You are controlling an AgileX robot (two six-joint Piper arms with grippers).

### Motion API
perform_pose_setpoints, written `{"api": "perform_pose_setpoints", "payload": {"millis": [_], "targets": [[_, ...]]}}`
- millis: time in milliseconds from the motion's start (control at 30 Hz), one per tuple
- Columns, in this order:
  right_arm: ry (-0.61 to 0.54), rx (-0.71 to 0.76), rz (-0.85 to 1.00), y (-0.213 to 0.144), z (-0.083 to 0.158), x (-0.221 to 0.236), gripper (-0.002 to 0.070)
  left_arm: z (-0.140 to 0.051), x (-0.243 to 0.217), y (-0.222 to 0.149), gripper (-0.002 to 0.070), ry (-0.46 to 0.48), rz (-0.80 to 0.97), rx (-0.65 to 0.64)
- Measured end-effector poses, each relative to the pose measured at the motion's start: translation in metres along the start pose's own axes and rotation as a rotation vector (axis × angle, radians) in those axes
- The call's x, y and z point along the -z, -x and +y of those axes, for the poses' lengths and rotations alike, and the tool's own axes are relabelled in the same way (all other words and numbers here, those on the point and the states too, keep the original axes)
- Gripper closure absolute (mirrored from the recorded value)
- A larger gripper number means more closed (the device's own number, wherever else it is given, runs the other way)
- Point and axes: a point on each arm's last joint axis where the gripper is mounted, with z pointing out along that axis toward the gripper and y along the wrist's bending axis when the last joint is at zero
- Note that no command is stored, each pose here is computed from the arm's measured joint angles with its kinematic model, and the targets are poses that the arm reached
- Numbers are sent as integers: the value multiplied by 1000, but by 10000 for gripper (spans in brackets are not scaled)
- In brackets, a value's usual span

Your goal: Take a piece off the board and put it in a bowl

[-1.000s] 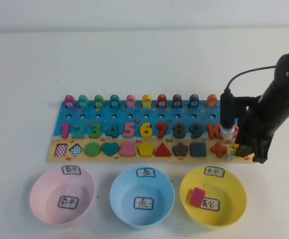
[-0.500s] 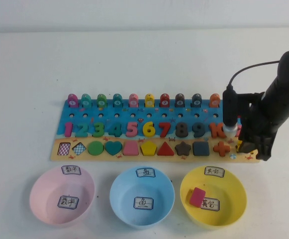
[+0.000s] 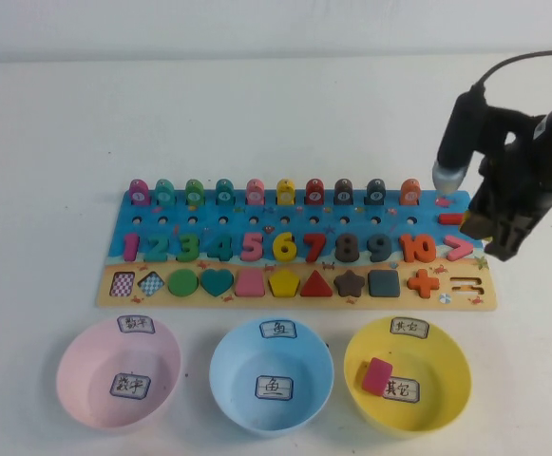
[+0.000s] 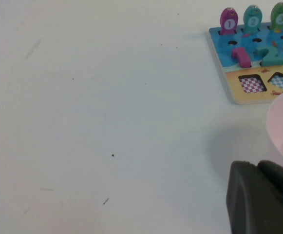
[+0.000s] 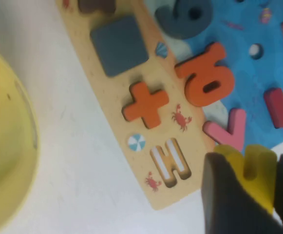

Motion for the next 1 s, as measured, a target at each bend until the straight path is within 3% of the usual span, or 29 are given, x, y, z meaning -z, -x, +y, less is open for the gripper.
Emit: {"api": "perform_pose_setpoints", "payload": {"millis": [233, 367, 500, 733, 1000], "targets": [[-61, -461, -98, 21, 36, 56, 492, 0, 0, 0, 680, 0, 0, 0], [-9, -666, -111, 27, 67, 66, 492, 0, 0, 0, 680, 0, 0, 0], [66, -849, -11, 29, 93, 66, 492, 0, 0, 0, 680, 0, 0, 0], [78, -913, 94, 39, 126, 65, 492, 0, 0, 0, 680, 0, 0, 0], [55, -896, 188, 46, 140, 47, 492, 0, 0, 0, 680, 0, 0, 0]]}}
